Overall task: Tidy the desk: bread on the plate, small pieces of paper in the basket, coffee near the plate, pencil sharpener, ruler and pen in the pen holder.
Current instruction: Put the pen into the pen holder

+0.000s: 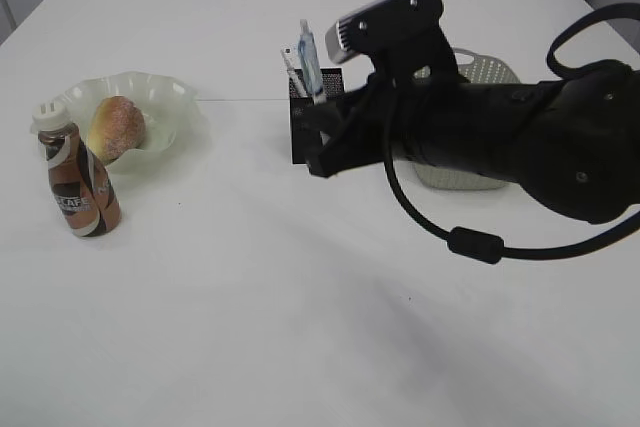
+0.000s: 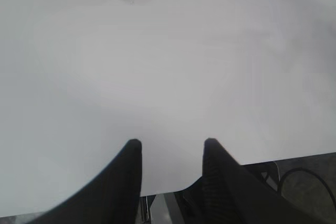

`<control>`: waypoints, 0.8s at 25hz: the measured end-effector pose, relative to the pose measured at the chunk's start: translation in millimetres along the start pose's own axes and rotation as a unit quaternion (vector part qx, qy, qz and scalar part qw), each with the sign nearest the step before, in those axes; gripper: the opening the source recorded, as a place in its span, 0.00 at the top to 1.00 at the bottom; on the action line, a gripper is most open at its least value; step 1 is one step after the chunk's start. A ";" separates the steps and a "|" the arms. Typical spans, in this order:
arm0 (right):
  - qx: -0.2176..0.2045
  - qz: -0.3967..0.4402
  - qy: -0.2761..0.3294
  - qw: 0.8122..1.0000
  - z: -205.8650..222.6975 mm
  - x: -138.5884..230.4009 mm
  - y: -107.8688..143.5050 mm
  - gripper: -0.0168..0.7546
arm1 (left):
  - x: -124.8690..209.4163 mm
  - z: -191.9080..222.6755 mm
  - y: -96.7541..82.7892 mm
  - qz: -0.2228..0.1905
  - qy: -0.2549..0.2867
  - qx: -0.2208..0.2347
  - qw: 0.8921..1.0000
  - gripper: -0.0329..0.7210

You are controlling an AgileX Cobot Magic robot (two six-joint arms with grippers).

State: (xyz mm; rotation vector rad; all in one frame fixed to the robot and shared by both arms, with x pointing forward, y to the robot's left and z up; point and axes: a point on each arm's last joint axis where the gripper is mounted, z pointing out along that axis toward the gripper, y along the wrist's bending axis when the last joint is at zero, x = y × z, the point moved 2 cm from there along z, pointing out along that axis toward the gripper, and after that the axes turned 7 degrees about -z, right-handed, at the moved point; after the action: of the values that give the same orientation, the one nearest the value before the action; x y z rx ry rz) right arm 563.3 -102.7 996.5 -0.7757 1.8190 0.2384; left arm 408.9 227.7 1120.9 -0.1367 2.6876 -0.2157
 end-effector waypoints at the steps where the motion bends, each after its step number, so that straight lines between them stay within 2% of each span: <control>1: 0.006 -0.003 -0.036 0.999 -0.5 -7.1 -3.8 0.90 | -0.3 0.0 0.0 0.000 -0.001 0.000 1.000 0.57; 4: 0.039 -0.005 -0.151 0.988 -6.0 -29.6 -23.4 0.90 | -1.3 0.0 0.2 0.001 -0.006 -0.001 1.000 0.57; 7: 0.086 0.024 -0.202 0.975 -5.8 -40.8 -51.4 0.90 | -1.8 0.0 0.4 0.002 -0.008 -0.002 1.000 0.57; 11: 0.124 0.045 -0.211 0.969 12.3 -42.8 -81.4 0.90 | -2.5 -0.1 1.3 0.004 -0.011 -0.006 1.000 0.57; 20: 0.129 0.066 -0.161 0.976 94.4 -46.8 -107.0 0.90 | -4.0 -0.2 3.2 0.007 -0.018 -0.015 1.000 0.57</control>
State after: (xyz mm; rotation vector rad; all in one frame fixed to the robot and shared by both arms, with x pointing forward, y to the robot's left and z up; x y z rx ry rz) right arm 710.3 -118.3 1023.5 -0.4076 1.5554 0.1958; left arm 412.2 231.4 1122.2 -0.1286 2.6564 -0.1679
